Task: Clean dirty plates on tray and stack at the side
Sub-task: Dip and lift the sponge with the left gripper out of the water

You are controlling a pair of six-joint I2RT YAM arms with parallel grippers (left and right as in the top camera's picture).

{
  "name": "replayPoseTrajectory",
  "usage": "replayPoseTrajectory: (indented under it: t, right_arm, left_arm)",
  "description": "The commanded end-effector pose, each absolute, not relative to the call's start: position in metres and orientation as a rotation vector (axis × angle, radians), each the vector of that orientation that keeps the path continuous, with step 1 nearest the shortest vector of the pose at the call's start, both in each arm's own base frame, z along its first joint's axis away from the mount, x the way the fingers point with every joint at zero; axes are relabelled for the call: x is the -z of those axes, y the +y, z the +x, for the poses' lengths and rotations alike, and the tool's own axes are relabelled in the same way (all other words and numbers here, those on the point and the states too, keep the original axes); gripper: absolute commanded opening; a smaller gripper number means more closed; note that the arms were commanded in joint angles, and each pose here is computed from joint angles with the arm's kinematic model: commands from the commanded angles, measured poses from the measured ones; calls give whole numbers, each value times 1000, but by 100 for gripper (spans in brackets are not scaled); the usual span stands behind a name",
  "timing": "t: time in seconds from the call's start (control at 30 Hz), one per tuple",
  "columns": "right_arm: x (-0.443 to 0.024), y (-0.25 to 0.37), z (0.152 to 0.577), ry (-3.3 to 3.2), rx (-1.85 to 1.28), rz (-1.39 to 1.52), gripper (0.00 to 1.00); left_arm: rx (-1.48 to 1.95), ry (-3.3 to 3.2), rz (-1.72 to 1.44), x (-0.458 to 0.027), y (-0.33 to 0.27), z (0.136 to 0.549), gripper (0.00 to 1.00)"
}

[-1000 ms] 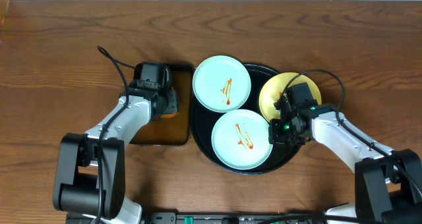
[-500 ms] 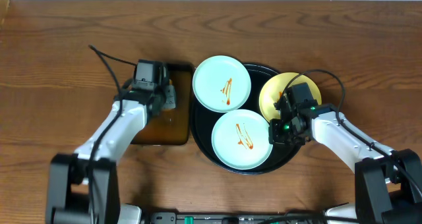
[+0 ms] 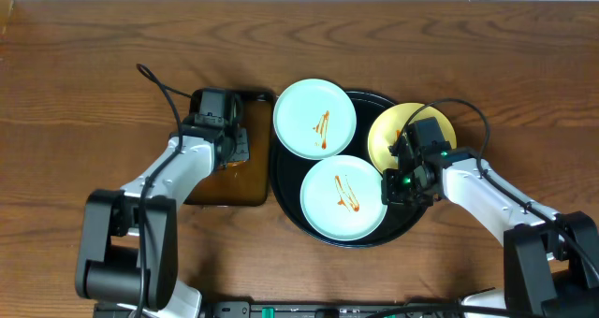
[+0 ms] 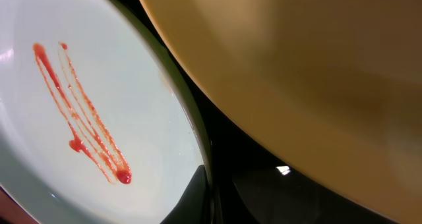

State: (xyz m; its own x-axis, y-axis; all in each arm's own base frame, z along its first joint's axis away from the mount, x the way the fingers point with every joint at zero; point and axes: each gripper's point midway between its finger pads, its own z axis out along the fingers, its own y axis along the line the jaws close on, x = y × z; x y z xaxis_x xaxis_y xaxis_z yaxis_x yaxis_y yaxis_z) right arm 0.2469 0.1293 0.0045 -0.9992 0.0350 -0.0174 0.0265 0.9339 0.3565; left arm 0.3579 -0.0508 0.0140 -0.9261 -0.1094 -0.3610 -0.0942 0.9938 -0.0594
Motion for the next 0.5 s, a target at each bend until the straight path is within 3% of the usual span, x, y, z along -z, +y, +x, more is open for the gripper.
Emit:
replayPoseTrajectory:
  t: [0.0,0.1,0.17,0.47]
  right_arm:
    - [-7,135,249,3063,-579,34,1]
    - [-7,135,249,3063,-579,34,1]
    - [-7,135,249,3063,-579,34,1]
    - [-7,135,249,3063,-579,34,1]
  left_arm:
    - [24,2785,-144,-4,-47,355,8]
    - [27,2775,-144,-4,-47,357,11]
    - [28,2771,-144,-5,-48,358,21]
    - [27,2777,-144,-2,-48,358,25]
